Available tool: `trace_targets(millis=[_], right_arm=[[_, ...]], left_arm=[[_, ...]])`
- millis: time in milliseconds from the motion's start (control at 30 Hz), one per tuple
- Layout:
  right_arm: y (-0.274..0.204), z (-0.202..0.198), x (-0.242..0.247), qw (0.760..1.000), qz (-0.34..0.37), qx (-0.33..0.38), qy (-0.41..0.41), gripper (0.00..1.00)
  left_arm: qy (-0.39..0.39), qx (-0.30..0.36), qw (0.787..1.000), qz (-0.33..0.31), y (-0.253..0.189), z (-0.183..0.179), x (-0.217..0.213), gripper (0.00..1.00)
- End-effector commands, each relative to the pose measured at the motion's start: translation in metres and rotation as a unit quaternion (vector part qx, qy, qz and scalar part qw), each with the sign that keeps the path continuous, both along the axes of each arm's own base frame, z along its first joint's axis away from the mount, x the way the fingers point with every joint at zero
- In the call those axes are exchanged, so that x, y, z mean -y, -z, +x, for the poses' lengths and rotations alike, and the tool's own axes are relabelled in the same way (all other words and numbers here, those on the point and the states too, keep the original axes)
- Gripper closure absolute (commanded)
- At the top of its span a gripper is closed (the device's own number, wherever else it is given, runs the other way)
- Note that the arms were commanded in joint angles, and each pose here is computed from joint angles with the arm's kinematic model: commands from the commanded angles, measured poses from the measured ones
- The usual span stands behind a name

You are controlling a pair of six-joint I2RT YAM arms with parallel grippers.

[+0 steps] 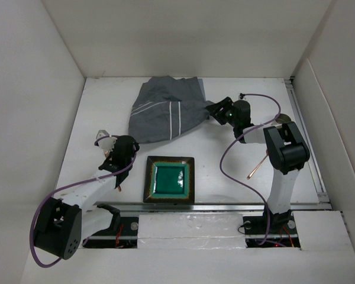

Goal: Set the dinner table for one person

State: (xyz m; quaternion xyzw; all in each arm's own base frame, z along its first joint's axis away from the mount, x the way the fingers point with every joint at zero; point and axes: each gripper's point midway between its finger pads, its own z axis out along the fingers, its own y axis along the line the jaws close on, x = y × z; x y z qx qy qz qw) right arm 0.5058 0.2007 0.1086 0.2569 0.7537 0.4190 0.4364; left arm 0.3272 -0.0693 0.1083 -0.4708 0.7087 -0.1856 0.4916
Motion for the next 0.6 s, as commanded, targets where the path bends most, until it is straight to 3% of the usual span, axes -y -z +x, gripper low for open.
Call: trace_targets(millis=[0, 433, 567], right_arm=[[-0.011, 0.023, 0.008, 0.999, -0.004, 0.035, 0.015, 0.43], [0.007, 0.021, 0.022, 0.999, -0.014, 0.013, 0.03, 0.43], [0.001, 0.02, 0.021, 0.999, -0.017, 0.019, 0.023, 0.54]], left_arm=[[-0.006, 0.019, 1.0, 0.003, -0.017, 0.006, -0.002, 1.0], [-0.01, 0.025, 1.0, 0.007, -0.024, 0.007, -0.004, 1.0], [-0.014, 0.031, 0.999, 0.008, -0.029, 0.006, -0.006, 1.0]])
